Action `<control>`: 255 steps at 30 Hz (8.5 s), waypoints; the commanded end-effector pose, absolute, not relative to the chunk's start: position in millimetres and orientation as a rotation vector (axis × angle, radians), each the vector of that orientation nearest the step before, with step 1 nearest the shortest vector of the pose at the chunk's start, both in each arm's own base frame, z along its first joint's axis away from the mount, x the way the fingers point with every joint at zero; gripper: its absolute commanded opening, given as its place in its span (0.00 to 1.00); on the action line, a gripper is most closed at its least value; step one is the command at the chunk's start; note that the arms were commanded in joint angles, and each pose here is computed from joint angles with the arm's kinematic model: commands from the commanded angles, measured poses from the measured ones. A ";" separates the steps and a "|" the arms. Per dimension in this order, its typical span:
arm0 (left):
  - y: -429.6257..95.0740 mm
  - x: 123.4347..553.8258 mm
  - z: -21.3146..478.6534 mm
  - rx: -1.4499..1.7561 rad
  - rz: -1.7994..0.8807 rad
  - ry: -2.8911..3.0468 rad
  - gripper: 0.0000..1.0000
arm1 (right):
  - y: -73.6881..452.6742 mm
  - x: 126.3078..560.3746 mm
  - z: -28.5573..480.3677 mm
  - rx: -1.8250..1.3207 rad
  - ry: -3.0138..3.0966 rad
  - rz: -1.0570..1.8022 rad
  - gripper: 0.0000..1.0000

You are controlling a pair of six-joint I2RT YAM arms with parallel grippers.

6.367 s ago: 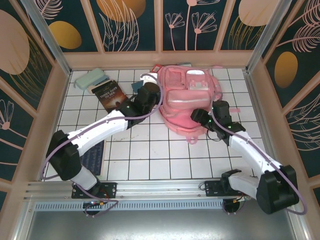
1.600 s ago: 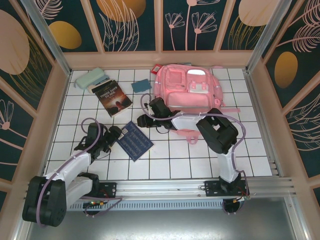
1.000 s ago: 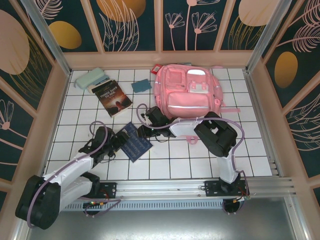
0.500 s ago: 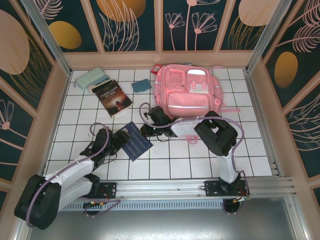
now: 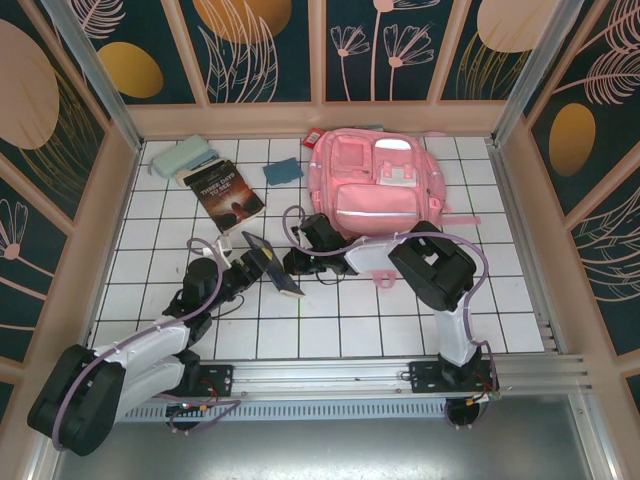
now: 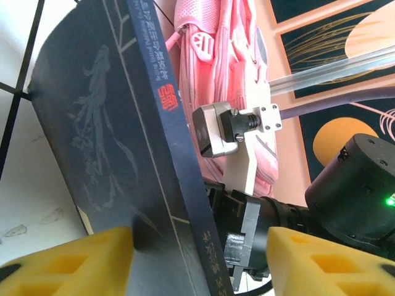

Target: Pack the student bag

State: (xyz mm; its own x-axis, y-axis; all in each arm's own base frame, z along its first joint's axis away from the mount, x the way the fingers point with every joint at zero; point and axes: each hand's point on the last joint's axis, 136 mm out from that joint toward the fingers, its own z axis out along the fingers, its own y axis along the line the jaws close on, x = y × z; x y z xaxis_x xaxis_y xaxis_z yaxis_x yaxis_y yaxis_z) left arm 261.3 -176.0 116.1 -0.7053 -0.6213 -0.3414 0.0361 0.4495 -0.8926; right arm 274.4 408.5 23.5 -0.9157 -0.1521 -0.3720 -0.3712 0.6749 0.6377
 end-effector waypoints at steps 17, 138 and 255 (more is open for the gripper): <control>-166.6 260.5 99.5 -0.465 -1.095 2.169 0.11 | 386.8 285.6 61.1 -0.326 2.519 1.103 0.30; -419.1 395.4 253.7 0.668 -0.006 1.832 0.00 | 56.1 265.8 175.2 0.613 1.928 1.047 0.00; -105.9 446.0 153.9 -0.521 -0.221 2.113 0.70 | 286.0 350.7 216.7 -0.131 2.068 0.822 0.62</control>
State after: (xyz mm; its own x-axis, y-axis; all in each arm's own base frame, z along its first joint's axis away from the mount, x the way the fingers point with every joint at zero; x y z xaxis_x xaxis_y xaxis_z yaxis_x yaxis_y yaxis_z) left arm 436.4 -130.5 159.6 -0.5459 -0.3364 -0.7673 -0.1863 0.9417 -0.2802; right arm 344.5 267.2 196.2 -0.6412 0.2085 -0.7385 -0.3140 0.8069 0.5004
